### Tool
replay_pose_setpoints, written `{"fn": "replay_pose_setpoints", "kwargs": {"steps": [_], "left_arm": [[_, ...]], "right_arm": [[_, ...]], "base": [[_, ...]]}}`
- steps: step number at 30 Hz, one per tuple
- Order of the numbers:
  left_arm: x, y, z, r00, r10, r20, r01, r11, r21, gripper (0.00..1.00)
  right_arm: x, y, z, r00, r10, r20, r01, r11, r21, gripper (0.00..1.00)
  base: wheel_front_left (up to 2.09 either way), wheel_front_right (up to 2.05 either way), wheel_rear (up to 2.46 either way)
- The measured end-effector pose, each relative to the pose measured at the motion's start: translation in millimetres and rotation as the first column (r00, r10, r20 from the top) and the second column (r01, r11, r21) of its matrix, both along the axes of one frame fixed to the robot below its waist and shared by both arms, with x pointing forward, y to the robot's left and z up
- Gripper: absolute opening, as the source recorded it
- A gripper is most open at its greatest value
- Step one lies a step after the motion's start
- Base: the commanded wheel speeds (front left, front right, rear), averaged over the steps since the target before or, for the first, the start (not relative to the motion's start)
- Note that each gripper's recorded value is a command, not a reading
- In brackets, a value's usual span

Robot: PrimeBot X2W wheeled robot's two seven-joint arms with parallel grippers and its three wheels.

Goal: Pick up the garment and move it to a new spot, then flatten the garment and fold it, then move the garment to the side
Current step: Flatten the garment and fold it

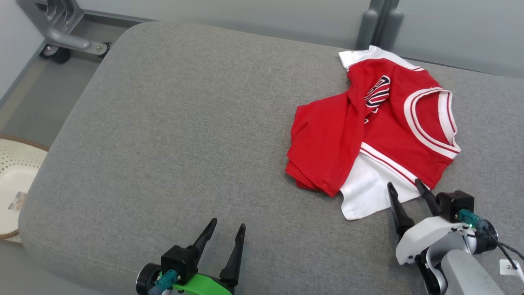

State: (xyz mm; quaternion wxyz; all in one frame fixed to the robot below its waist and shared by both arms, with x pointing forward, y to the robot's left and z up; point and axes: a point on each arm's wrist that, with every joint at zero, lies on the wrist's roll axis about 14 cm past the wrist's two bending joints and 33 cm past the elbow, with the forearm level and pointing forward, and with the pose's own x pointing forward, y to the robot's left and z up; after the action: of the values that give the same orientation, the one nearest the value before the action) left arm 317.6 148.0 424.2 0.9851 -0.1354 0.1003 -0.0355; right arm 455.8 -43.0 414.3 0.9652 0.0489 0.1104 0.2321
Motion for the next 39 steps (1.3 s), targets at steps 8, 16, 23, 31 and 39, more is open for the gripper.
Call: {"fn": "replay_pose_setpoints", "kwargs": {"steps": [8,16,23,31,39], "left_arm": [[-7,-17,9,0.998,-0.052,0.037,0.052,0.999,-0.010,1.00],[-11,-6,8,0.999,-0.013,0.033,0.014,1.000,-0.007,1.00],[-14,1,4,1.000,0.013,0.016,-0.013,1.000,-0.004,1.00],[-10,3,8,0.999,0.015,0.033,-0.014,1.000,-0.005,1.00],[1,-25,19,0.994,-0.080,0.072,0.081,0.996,-0.020,1.00]], "right_arm": [[-43,1,-10,0.998,-0.009,-0.068,0.009,1.000,0.010,1.00],[-53,23,-25,0.991,0.037,-0.132,-0.034,0.999,0.022,1.00],[-50,44,-31,0.983,0.081,-0.162,-0.077,0.996,0.033,0.88],[-48,34,-29,0.986,0.063,-0.156,-0.060,0.998,0.019,0.00],[-59,-43,-32,0.987,-0.091,-0.136,0.086,0.995,-0.044,0.00]], "base": [[0.00,0.00,0.00],[0.00,0.00,0.00],[0.00,0.00,0.00],[0.00,0.00,0.00],[0.00,0.00,0.00]]}}
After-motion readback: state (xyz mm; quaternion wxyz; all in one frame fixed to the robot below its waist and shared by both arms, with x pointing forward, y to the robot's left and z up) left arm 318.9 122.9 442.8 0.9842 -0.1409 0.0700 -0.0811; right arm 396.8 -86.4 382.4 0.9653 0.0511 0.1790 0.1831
